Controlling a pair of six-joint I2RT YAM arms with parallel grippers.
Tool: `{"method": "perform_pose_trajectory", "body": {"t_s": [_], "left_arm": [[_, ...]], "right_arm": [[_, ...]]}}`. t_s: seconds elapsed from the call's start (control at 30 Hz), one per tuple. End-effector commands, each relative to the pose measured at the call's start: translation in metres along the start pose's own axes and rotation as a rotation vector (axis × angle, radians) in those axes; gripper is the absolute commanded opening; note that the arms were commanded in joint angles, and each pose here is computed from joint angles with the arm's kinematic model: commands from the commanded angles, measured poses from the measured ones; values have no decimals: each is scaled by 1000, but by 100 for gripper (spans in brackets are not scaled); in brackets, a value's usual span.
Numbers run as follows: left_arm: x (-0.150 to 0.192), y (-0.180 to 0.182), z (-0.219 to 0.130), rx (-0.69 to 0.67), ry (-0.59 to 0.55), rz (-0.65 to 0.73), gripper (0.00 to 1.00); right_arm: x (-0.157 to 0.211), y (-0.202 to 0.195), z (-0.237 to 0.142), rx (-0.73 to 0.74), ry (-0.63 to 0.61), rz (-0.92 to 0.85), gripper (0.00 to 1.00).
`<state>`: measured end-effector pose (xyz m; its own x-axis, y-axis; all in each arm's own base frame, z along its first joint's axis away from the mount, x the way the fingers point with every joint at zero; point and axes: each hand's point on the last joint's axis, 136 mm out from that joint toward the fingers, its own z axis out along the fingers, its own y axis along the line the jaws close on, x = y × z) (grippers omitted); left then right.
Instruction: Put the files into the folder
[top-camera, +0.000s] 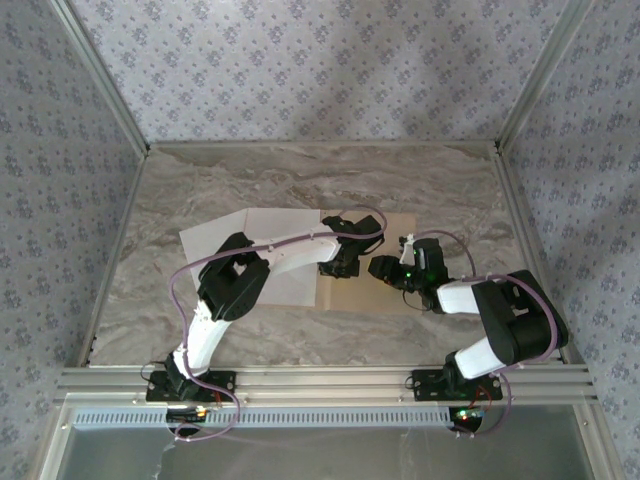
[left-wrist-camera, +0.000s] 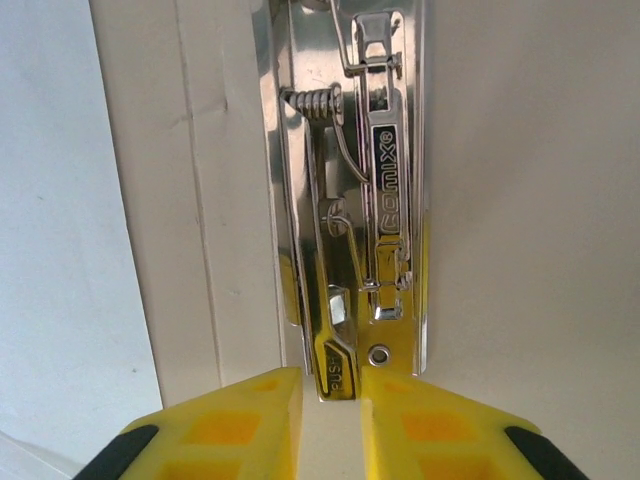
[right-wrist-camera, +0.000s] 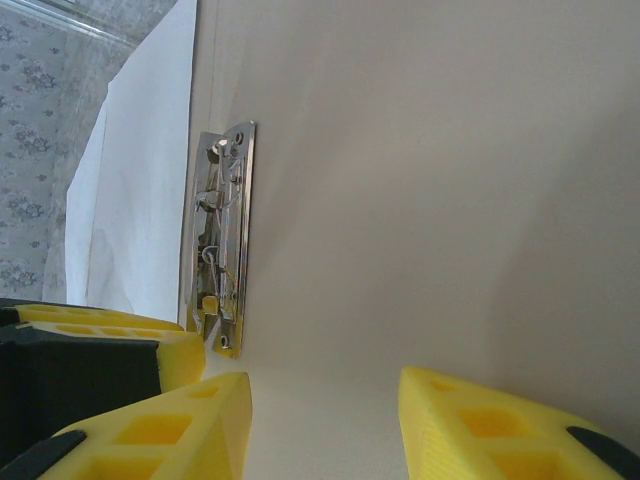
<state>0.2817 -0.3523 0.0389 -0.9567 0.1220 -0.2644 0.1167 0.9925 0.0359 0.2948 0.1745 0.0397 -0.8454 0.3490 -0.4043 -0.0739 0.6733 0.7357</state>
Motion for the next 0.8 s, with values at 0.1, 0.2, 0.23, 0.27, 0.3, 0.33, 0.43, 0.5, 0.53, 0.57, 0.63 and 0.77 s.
{"method": "perform_pose_trajectory", "body": {"t_s": [0.1, 0.2, 0.23, 0.27, 0.3, 0.33, 0.43, 0.5, 0.53, 0.57, 0.63, 0.77], "left_arm": [[-1, 6, 2, -31, 8, -2, 18], [0, 6, 3, -33, 10, -3, 15], [0, 6, 4, -33, 11, -3, 14], [0, 5, 4, -31, 12, -3, 14], [1, 6, 4, -32, 15, -2, 14], [1, 6, 5, -32, 16, -3, 15], [3, 6, 8, -36, 23, -3, 15], [5, 8, 10, -44, 30, -4, 17], [5, 9, 10, -47, 31, -4, 19], [6, 10, 11, -49, 34, -5, 19], [6, 10, 11, -48, 33, -7, 19], [6, 11, 12, -50, 34, -10, 17]], "right_arm": [[35, -30, 0, 98, 103, 83, 45], [35, -30, 0, 99, 102, 83, 45], [35, -30, 0, 97, 102, 83, 46], [35, -31, 0, 98, 104, 83, 46], [35, -30, 0, 96, 103, 83, 45], [34, -29, 1, 94, 103, 82, 46], [34, -30, 1, 95, 104, 84, 45], [35, -30, 1, 94, 105, 84, 45], [35, -30, 1, 96, 105, 86, 45], [35, -30, 1, 95, 106, 86, 46], [35, -30, 1, 96, 107, 86, 45], [36, -30, 1, 96, 109, 87, 45]]}}
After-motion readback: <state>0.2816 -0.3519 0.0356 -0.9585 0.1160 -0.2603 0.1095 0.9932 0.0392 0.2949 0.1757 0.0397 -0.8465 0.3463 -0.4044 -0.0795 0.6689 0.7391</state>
